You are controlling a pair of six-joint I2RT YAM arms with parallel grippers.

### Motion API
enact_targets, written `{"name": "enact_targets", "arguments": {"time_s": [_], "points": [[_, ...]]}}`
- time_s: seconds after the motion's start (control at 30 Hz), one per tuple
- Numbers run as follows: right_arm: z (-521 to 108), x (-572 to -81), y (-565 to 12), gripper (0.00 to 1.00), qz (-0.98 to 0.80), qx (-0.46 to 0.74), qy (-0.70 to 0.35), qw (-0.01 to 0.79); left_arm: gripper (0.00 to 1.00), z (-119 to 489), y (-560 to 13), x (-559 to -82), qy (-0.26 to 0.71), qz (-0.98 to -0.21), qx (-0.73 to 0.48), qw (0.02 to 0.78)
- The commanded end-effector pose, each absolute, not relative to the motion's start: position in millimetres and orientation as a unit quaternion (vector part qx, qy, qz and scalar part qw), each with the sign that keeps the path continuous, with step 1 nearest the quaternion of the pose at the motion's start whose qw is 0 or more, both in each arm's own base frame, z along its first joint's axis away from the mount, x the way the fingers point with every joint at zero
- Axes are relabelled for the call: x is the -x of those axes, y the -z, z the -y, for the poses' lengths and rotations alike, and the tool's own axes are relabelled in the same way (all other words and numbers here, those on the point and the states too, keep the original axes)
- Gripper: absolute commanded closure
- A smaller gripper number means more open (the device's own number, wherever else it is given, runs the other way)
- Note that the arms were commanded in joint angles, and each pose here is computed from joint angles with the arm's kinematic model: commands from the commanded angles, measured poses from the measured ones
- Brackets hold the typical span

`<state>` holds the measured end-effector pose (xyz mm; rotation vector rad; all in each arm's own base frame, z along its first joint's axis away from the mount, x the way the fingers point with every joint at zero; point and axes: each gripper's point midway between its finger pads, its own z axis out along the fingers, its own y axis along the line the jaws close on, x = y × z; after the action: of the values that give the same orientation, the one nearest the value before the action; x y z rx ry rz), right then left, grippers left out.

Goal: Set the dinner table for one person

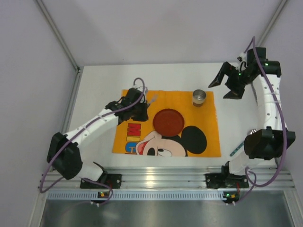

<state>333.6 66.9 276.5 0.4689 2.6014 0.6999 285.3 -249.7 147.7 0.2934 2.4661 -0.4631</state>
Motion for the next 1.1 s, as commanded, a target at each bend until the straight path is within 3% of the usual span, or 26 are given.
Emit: {"name": "enact_targets", "arguments": {"time_s": [0.0, 0.23, 0.73, 1.07], "points": [[-53.7, -308.3, -270.8, 0.0, -0.934, -0.197, -0.233, 0.186, 1.0, 242.9, -164.9, -270.5, 0.31, -0.904, -0.064, 0.287], [-53.1, -289.4, -231.4, 0.0, -0.932, -0.227, -0.234, 0.157, 1.0, 178.8, -130.1, -254.0, 0.259, -0.926, 0.015, 0.275], [-41.8, -281.9, -198.9, 0.0, -0.933, -0.252, -0.204, 0.157, 0.99, 161.7, -50.6, -246.0, 0.184, -0.959, 0.099, 0.191], [-34.4, -272.3, -188.5, 0.0, -0.936, -0.259, -0.181, 0.155, 0.62, 162.3, -48.4, -237.8, 0.187, -0.962, 0.096, 0.174]]}}
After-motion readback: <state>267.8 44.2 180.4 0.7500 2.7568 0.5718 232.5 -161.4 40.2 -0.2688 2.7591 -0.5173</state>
